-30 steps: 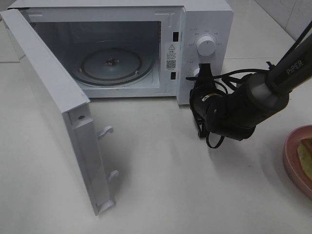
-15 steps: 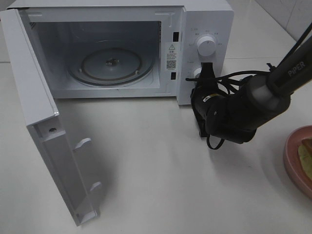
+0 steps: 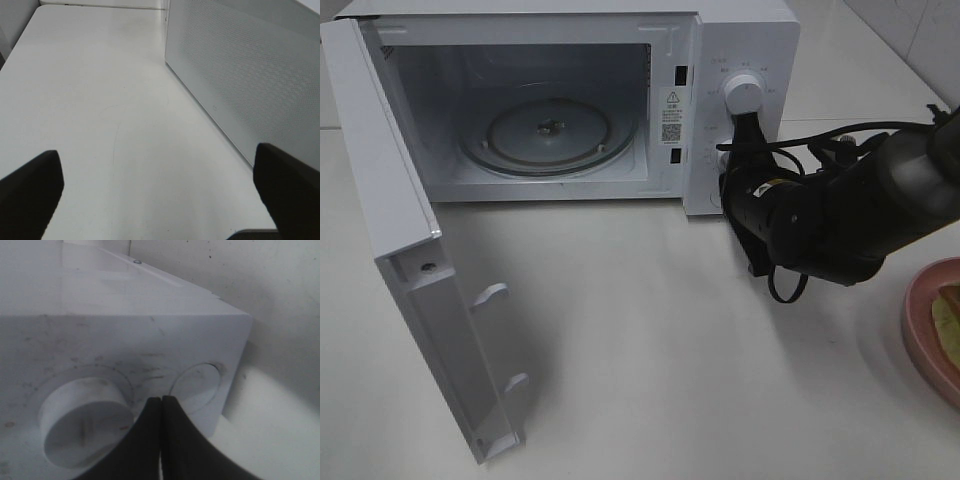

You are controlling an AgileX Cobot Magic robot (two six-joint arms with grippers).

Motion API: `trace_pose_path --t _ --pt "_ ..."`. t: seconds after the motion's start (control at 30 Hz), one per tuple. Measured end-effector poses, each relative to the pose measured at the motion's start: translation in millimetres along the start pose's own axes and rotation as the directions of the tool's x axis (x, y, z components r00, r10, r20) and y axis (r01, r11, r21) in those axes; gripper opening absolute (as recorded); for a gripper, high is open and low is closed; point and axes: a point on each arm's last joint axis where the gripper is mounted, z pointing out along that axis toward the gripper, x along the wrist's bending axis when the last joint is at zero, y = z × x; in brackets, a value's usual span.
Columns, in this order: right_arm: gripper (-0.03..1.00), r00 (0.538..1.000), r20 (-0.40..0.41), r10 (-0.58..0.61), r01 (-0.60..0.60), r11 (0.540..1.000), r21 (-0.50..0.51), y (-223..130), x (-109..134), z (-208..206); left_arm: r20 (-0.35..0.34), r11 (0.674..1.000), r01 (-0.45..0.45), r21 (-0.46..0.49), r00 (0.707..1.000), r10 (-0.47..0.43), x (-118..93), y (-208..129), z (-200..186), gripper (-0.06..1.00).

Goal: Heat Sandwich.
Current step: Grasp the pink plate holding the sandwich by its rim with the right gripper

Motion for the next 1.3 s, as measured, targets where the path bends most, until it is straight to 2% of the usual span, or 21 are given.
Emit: trace_pose_path --t 0.37,0.5,0.53,0.63,0.67,0.7,0.73,0.8,0.83,0.87,0.9,0.97,1.0,1.03,1.07,1.1,1.13,1.2,1.23,1.27,1.3 --pt "0.01 0.966 0.094 -0.242 0.226 0.962 0.153 0 8 -33 0.000 1.000 0.000 0.000 1.000 0.000 0 0 0 0.97" --pt "0.01 0.927 0.111 -0.358 0.323 0.914 0.246 -2 11 -43 0.000 1.000 0.000 0.000 1.000 0.000 0 0 0 0.97" --pt "0.01 0.901 0.103 -0.421 0.378 0.880 0.287 -3 14 -48 0.000 1.000 0.000 0.000 1.000 0.000 0 0 0 0.97" --pt "0.01 0.866 0.087 -0.492 0.441 0.835 0.328 -4 16 -53 0.000 1.000 0.000 0.000 1.000 0.000 0 0 0 0.97" --pt "0.01 0.816 0.067 -0.574 0.511 0.771 0.379 -6 16 -58 0.000 1.000 0.000 0.000 1.000 0.000 0 0 0 0.97" --pt "0.01 0.790 0.057 -0.610 0.540 0.737 0.407 -7 15 -61 0.000 1.000 0.000 0.000 1.000 0.000 0 0 0 0.97" --pt "0.01 0.790 0.057 -0.610 0.540 0.737 0.407 -7 15 -61 0.000 1.000 0.000 0.000 1.000 0.000 0 0 0 0.97" --pt "0.01 0.741 0.030 -0.670 0.587 0.670 0.454 -8 15 -66 0.000 1.000 0.000 0.000 1.000 0.000 0 0 0 0.97" --pt "0.02 0.690 -0.006 -0.723 0.631 0.598 0.495 -9 15 -71 0.000 1.000 0.000 0.000 1.000 0.000 0 0 0 0.97" --pt "0.02 0.661 -0.028 -0.750 0.652 0.556 0.516 -10 16 -74 0.000 1.000 0.000 0.000 1.000 0.000 0 0 0 0.97" --pt "0.02 0.661 -0.028 -0.750 0.652 0.556 0.516 -10 16 -74 0.000 1.000 0.000 0.000 1.000 0.000 0 0 0 0.97" --pt "0.03 0.600 -0.071 -0.797 0.688 0.469 0.553 -11 15 -80 0.000 1.000 0.000 0.000 1.000 0.000 0 0 0 0.97" --pt "0.03 0.533 -0.115 -0.838 0.717 0.375 0.588 -11 13 -85 0.000 1.000 0.000 0.000 1.000 0.000 0 0 0 0.97" --pt "0.03 0.506 -0.131 -0.853 0.723 0.336 0.603 -11 13 -88 0.000 1.000 0.000 0.000 1.000 0.000 0 0 0 0.97" --pt "0.03 0.506 -0.131 -0.853 0.723 0.336 0.603 -11 13 -88 0.000 1.000 0.000 0.000 1.000 0.000 0 0 0 0.97" --pt "0.04 0.469 -0.153 -0.870 0.735 0.288 0.615 -10 12 -91 0.000 1.000 0.000 0.000 1.000 0.000 0 0 0 0.97" --pt "0.04 0.400 -0.193 -0.896 0.755 0.204 0.623 -8 13 -97 0.000 1.000 0.000 0.000 1.000 0.000 0 0 0 0.97" --pt "0.05 0.323 -0.230 -0.918 0.774 0.116 0.622 -5 15 -103 0.000 1.000 0.000 0.000 1.000 0.000 0 0 0 0.97" --pt "0.05 0.323 -0.230 -0.918 0.774 0.116 0.622 -5 15 -103 0.000 1.000 0.000 0.000 1.000 0.000 0 0 0 0.97" --pt "0.05 0.282 -0.247 -0.927 0.780 0.072 0.622 -3 15 -107 0.000 1.000 0.000 0.000 1.000 0.000 0 0 0 0.97" --pt "0.06 0.215 -0.269 -0.939 0.780 -0.001 0.626 1 16 -113 0.000 1.000 0.000 0.000 1.000 0.000 0 0 0 0.97"
